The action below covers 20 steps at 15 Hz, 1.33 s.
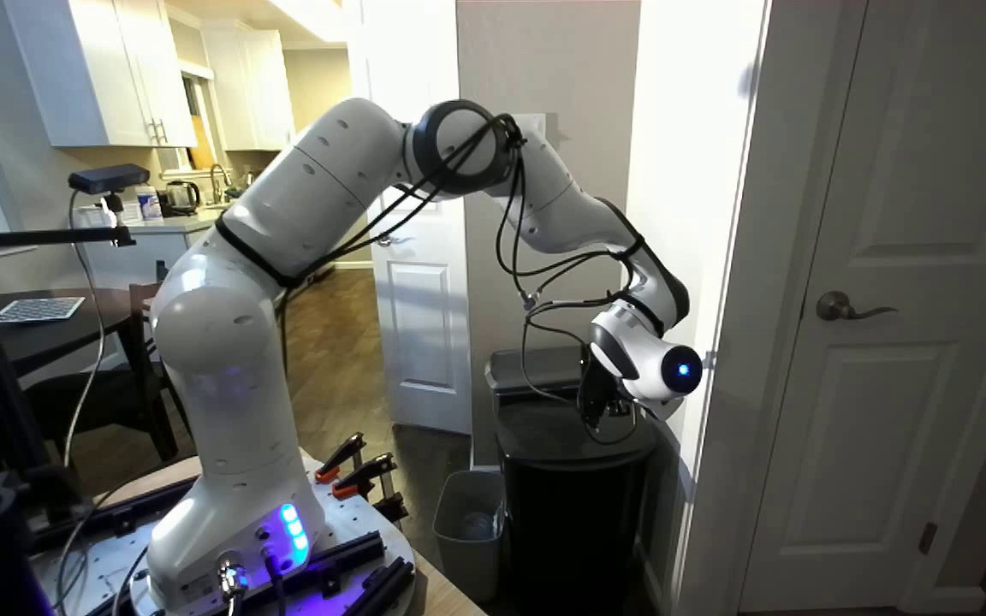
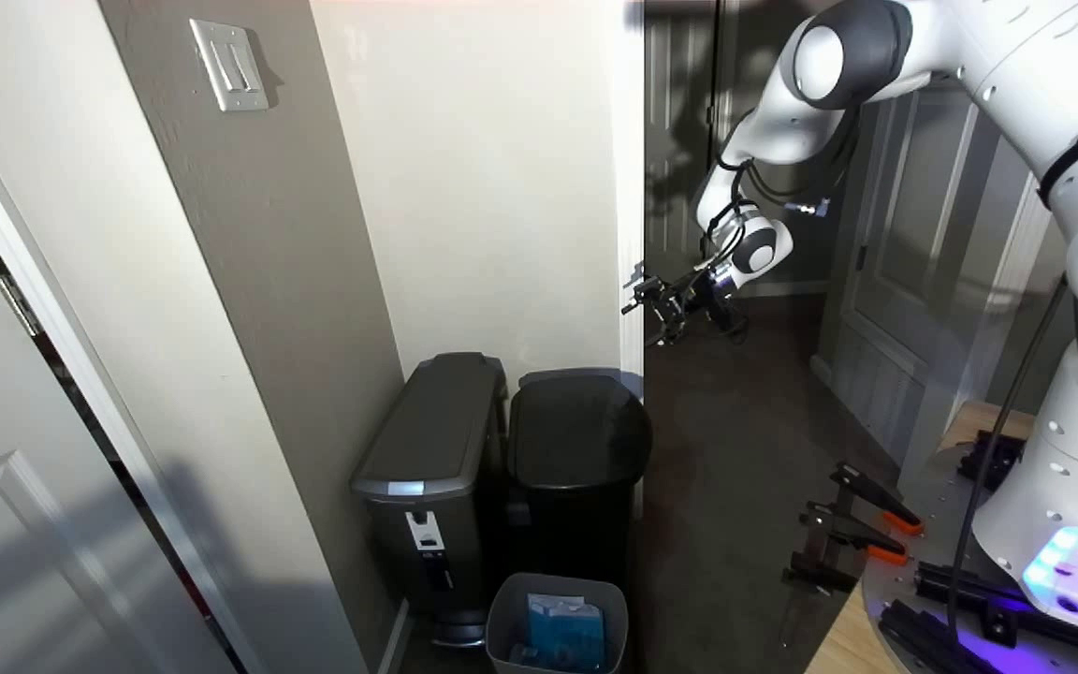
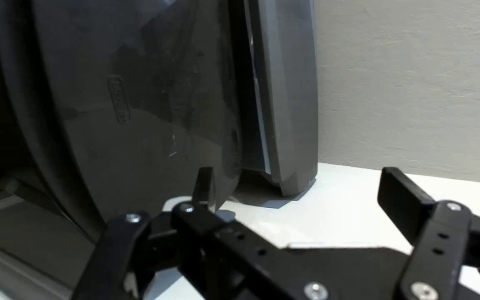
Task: Open the bin on the right
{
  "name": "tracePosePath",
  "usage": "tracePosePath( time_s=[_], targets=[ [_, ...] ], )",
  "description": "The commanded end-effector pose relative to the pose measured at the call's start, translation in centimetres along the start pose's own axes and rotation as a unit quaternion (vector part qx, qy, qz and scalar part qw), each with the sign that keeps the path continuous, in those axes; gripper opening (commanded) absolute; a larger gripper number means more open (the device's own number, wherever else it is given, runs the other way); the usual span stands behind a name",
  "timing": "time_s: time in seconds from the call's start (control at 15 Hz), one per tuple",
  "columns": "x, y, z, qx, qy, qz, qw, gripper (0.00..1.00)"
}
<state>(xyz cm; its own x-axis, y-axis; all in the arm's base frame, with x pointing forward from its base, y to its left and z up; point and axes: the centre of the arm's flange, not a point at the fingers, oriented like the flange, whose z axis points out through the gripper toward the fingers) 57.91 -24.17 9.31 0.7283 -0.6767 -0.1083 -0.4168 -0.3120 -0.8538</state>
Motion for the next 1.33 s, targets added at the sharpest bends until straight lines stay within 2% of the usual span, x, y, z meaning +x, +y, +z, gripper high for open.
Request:
tracePosePath(
  time_s=[0.0,0.53,1.27],
  targets=[
    [2.1,3.1,2.2,0.001,0.009,0.019,0.9998,1.0],
    [4.8,9.0,5.5,0.003,0.021,0.047,0.9987,1.0],
    [8.3,13.0,8.2,-0.009,0.045,0.075,0.9961,1.0]
  ],
)
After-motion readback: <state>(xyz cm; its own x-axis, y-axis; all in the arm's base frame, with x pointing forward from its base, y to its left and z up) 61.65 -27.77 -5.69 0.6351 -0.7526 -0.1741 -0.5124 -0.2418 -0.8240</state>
